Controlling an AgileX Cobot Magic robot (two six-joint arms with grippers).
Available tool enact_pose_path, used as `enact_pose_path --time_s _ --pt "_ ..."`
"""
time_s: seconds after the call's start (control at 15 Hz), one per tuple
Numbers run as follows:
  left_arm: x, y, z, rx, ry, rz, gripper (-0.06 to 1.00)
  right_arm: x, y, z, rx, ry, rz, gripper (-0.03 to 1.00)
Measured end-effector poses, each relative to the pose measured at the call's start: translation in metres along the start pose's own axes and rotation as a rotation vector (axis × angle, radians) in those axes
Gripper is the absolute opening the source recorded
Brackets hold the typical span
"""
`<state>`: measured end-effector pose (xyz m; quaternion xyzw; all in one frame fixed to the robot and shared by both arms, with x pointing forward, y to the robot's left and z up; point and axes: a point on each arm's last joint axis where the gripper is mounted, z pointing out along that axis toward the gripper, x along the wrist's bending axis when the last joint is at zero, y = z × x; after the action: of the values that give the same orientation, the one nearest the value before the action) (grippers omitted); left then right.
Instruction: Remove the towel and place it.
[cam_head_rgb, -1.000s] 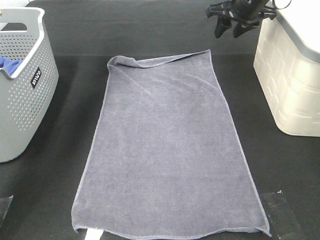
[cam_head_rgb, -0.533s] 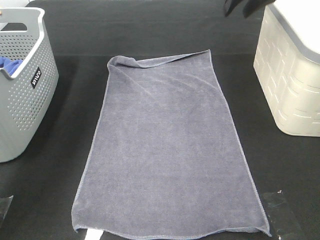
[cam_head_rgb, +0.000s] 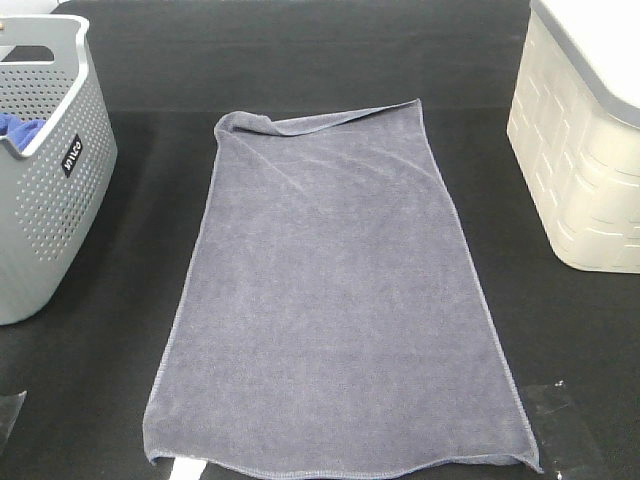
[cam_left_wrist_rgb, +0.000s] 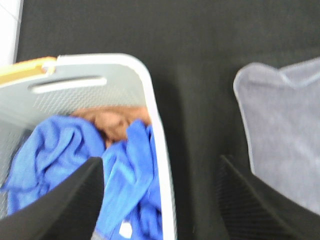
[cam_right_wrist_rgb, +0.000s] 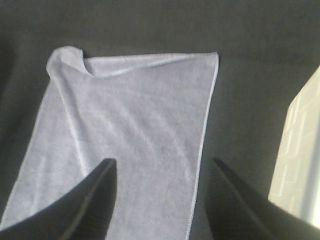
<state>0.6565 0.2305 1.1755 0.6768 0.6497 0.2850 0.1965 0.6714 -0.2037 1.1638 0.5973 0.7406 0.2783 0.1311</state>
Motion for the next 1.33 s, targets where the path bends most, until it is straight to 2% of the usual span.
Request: enact_pose_path --time_s 0.2,0.27,0.33,0.4,0.8,1.0,1.2,1.33 --pt "0.016 -0.046 -0.048 0.055 0.005 0.009 0.62 0.003 -0.013 -0.040 -0.019 -0.030 -0.011 0.51" --pt "0.018 -0.053 -0.054 0.062 0.006 0.005 0.62 0.004 -0.018 -0.045 -0.013 -0.031 -0.010 0.51" --pt "0.026 -0.080 -0.074 0.082 0.009 -0.018 0.62 0.004 -0.027 -0.051 0.007 -0.034 -0.008 0.51" --pt "0.026 -0.080 -0.074 0.082 0.009 -0.018 0.62 0.004 -0.027 -0.051 0.007 -0.034 -0.008 0.51" --pt "0.051 -0.210 -0.130 0.127 0.009 -0.079 0.62 0.004 -0.117 -0.060 0.234 -0.040 0.023 0.51" --pt "0.061 -0.270 -0.148 0.069 -0.008 -0.095 0.62 0.002 -0.171 -0.056 0.370 -0.041 0.040 0.51" --pt "0.063 -0.332 -0.158 -0.020 -0.085 -0.137 0.62 0.002 -0.240 -0.062 0.476 -0.042 0.055 0.51" --pt "0.062 -0.358 -0.161 -0.071 -0.135 -0.133 0.62 0.002 -0.278 -0.070 0.500 -0.043 0.058 0.51"
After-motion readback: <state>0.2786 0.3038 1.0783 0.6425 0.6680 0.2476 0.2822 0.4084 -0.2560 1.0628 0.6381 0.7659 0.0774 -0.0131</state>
